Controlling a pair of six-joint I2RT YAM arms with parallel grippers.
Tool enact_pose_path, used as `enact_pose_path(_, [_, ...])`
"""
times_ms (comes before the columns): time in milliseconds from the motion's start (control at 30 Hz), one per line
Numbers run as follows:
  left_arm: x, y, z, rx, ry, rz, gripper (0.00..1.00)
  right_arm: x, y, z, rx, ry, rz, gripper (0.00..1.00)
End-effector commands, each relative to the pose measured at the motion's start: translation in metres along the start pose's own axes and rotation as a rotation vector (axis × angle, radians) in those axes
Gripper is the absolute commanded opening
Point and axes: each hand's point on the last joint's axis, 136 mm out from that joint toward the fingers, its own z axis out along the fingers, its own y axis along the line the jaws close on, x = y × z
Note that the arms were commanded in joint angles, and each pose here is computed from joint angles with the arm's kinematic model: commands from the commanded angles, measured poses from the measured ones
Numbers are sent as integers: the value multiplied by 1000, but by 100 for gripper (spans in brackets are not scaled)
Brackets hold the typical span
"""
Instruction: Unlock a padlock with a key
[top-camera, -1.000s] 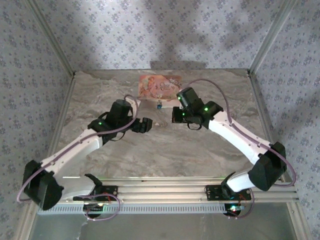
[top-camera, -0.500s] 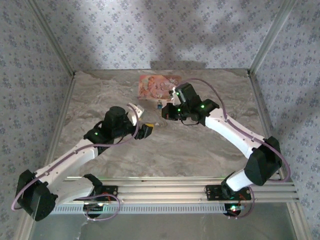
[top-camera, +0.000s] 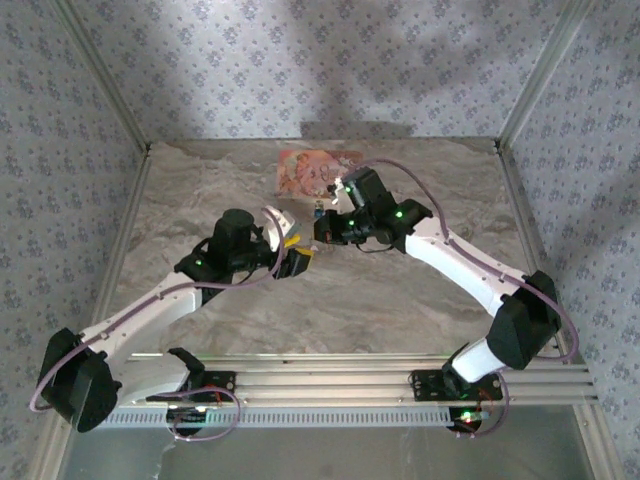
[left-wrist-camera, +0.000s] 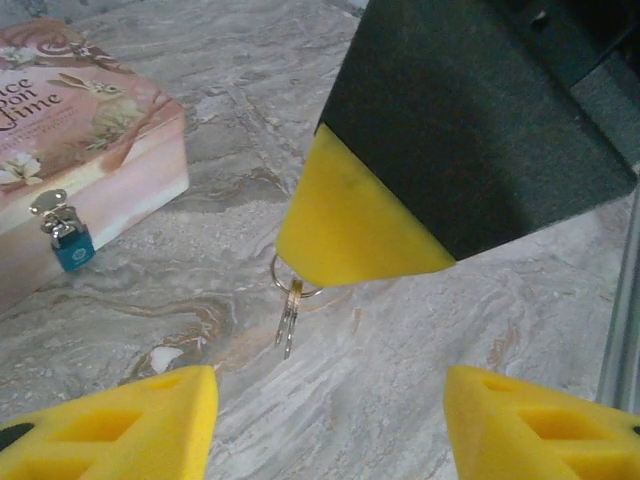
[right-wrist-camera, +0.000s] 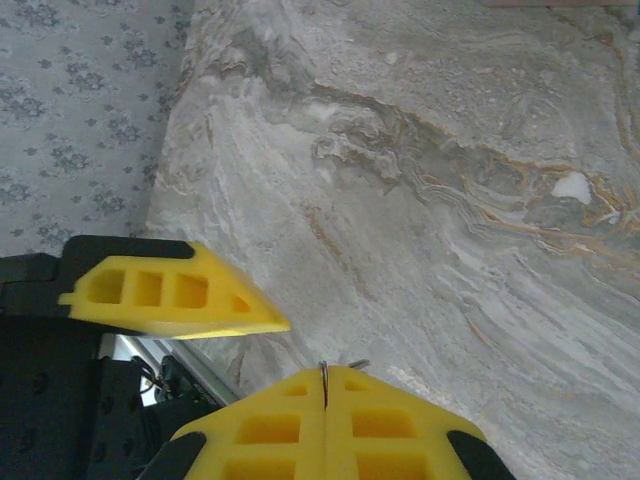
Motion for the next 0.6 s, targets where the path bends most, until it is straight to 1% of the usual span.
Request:
enact_pose_path(0, [-22,-10,-5,75,-57,24,62,-1,12,1,-32,16,-12,0])
enact_pose_path(133, [-14,-7,-6,101,-34,4,61,6,10,6,-28,43,-7,0])
enact_pose_path(167, [-12,-6,-7,111,-33,-5,58,8,10,6,-28,47,-6,0])
enact_pose_path(200, [-11,-5,-8,124,-34,-17,54,9,9,7,-26,51,-7,0])
enact_pose_path(267, [-12,-2,-10,143,-39,-46,50,10,9,6,-21,51,-8,0])
enact_pose_path(367, [-12,2,-14,168,-50,-73,50,13,7,5,-13,48,-9,0])
enact_pose_path(567, [-8,-4,-12,214,-28,-52,49,16,7,5,-17,55,-9,0])
